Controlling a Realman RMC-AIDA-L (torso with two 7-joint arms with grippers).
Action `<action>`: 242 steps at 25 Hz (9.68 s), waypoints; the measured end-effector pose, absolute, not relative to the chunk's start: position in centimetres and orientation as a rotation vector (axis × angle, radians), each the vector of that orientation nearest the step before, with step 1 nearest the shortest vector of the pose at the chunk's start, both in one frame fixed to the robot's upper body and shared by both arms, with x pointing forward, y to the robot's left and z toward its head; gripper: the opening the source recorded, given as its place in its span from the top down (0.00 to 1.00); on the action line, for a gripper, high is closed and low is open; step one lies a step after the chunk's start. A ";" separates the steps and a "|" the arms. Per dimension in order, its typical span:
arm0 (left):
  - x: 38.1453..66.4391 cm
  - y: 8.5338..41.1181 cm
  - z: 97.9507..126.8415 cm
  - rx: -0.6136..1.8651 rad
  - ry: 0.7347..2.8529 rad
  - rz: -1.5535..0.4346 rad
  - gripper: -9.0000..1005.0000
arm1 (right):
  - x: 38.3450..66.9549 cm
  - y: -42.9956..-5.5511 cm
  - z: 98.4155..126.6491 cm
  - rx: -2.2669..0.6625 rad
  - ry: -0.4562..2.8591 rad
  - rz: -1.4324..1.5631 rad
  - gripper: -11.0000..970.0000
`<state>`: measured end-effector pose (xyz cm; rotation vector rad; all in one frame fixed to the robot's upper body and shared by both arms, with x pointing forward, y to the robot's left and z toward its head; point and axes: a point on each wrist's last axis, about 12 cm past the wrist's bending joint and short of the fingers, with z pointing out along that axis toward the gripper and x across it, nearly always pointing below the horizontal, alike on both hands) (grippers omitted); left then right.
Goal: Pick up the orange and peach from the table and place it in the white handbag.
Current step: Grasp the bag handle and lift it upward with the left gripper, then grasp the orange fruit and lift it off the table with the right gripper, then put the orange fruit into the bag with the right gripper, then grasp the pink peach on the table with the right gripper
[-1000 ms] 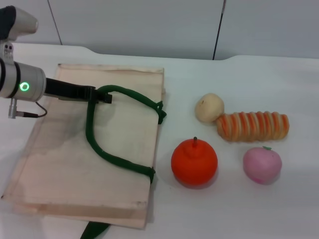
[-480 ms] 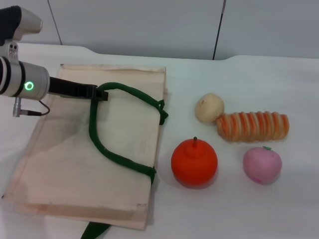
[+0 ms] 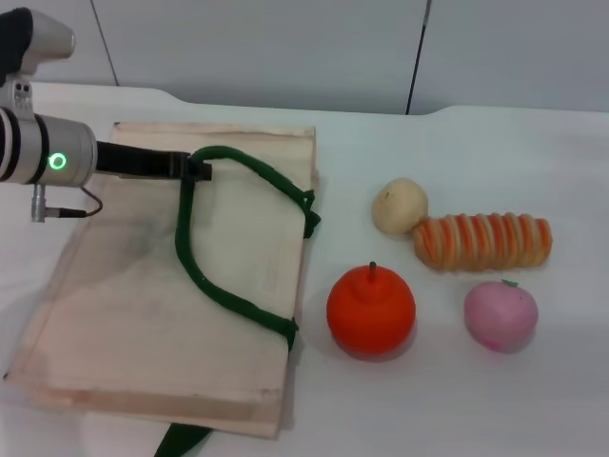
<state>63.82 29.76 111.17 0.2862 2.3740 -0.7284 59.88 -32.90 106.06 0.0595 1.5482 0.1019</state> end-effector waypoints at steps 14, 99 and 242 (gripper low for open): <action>61.7 32.3 114.4 0.292 2.065 -1.062 0.87 | 58.3 -31.2 110.2 -0.701 1.533 0.570 0.08; 61.8 34.0 116.2 0.215 1.918 -1.106 0.87 | 60.5 -18.3 109.1 -1.662 1.859 0.794 0.57; 60.9 34.5 118.3 0.194 1.686 -1.239 0.87 | 59.7 -26.3 109.7 -1.275 1.922 0.721 0.08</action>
